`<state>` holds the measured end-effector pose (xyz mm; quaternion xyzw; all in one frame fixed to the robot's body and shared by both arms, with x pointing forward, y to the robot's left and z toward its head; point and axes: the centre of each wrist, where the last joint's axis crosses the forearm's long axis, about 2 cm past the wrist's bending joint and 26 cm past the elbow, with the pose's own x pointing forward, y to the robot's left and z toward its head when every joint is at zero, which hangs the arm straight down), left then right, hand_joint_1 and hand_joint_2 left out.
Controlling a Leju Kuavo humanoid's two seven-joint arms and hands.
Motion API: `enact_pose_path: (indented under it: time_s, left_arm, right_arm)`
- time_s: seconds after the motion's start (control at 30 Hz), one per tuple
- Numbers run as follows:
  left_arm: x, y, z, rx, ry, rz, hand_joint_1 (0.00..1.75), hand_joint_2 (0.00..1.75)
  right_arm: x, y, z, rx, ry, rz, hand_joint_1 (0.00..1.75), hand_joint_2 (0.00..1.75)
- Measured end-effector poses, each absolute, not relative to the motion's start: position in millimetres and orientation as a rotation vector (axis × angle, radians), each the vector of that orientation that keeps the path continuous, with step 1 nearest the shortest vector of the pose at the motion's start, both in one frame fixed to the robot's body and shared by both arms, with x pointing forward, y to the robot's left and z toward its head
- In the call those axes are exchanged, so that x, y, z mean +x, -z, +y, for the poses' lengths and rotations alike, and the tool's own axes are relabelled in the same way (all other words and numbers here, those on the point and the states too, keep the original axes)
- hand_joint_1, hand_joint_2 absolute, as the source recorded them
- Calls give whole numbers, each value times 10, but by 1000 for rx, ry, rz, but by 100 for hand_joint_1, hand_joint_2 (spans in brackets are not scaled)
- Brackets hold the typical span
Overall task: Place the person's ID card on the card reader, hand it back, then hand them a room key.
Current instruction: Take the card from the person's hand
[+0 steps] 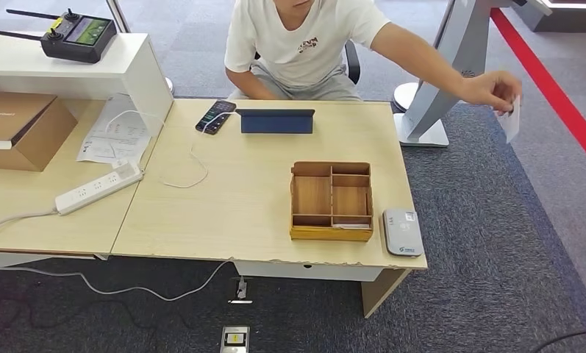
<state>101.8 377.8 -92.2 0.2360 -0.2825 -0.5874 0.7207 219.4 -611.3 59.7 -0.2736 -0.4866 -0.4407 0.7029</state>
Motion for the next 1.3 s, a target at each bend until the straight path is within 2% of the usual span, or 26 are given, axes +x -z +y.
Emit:
enact_pose_path:
  time_s: [0.17,0.33,0.43,0.57,0.77,1.0,1.1,1.3]
  left_arm:
    - [1014,927,3756,516,1298,-625,0,0]
    - [1024,928,3736,515,1300,-628,0,0]
    - [1020,929,3732,514,1302,-627,0,0]
    - [1031,930,3713,511,1313,-634,0,0]
    - [1032,932,3689,499,1352,-653,0,0]
    - [1026,935,3683,473,1395,-669,0,0]
    - [1026,935,3685,465,1407,-669,0,0]
    - [1025,936,3685,461,1422,-668,0,0]
  right_arm:
    - [2381,-766,-6153,-603,1029,-1245,0,175]
    - [2722,-1257,-6302,-545,1312,-1388,0,175]
    - [2887,-1555,-6334,-558,1309,-1462,0,175]
    - [3148,-1902,-6215,-648,1080,-1574,0,175]
    - [3632,-2350,-5719,-929,484,-1694,0,175]
    - [3960,-2530,-5157,-1143,-57,-1767,0,175]
    - [4078,-2558,-4941,-1193,-207,-1793,0,175]
    - [4221,-2585,-4681,-1198,-330,-1825,0,175]
